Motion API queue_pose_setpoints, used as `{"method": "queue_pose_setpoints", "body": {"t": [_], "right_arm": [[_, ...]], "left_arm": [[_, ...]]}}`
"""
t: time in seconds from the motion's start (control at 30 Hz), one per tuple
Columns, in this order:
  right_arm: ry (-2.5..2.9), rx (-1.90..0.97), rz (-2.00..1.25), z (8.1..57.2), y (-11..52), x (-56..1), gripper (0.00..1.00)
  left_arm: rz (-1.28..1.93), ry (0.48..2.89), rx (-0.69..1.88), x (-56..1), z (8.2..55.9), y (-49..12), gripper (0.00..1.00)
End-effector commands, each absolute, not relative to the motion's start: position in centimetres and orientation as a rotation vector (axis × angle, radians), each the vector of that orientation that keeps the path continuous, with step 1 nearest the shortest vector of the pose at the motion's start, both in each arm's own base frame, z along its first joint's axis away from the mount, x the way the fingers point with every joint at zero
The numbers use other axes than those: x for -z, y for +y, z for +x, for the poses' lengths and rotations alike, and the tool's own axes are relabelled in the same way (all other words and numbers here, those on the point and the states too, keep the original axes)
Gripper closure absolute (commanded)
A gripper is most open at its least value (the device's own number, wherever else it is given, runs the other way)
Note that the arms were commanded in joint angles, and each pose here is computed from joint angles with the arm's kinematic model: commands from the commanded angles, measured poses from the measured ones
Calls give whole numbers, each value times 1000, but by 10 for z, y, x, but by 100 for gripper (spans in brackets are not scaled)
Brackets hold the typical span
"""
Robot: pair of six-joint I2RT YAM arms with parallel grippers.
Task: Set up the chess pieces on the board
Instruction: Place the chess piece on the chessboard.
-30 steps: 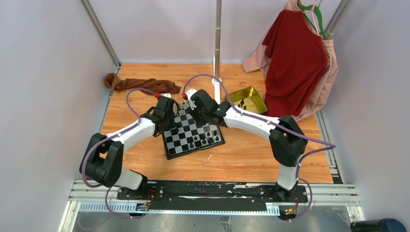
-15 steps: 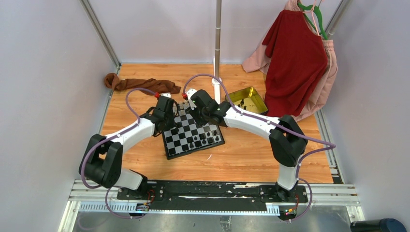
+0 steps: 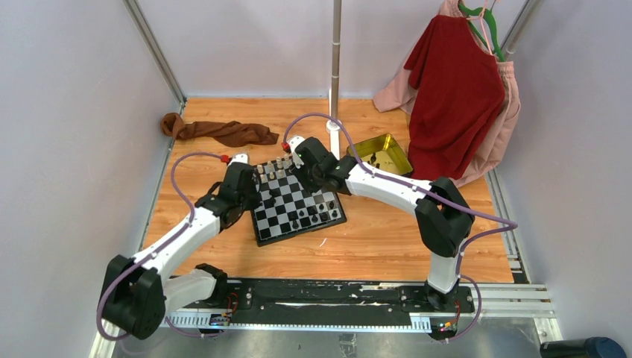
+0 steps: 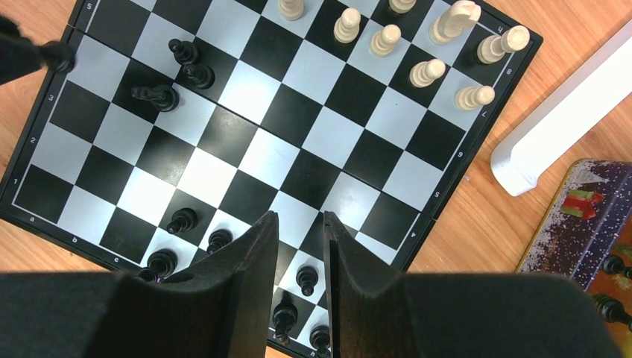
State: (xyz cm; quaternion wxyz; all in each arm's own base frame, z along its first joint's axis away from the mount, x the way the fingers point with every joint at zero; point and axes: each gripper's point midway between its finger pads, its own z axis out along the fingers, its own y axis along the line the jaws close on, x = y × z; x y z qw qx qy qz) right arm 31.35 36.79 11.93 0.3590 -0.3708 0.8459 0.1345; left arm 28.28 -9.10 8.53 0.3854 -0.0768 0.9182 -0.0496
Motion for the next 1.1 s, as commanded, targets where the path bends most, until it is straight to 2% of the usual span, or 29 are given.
{"method": "queue_pose_setpoints", "body": {"t": [0.0,0.23,0.5,1.07], "right_arm": [[2185,-333,-951,316,361,-123,67],[2192,-358,-953,313,363,-121,67],[2192,-381,-944,311,364,-123,67],[2197,-376,-946,308,361,-121,67]], "left_arm": [[-253,2384,163,-76,248,-86,100],[-282,2367,229,-82,218,-85,100],[-162,2426,263,-79,201,-109,100],[-182,2457,174,-61,188,-107,100]]}}
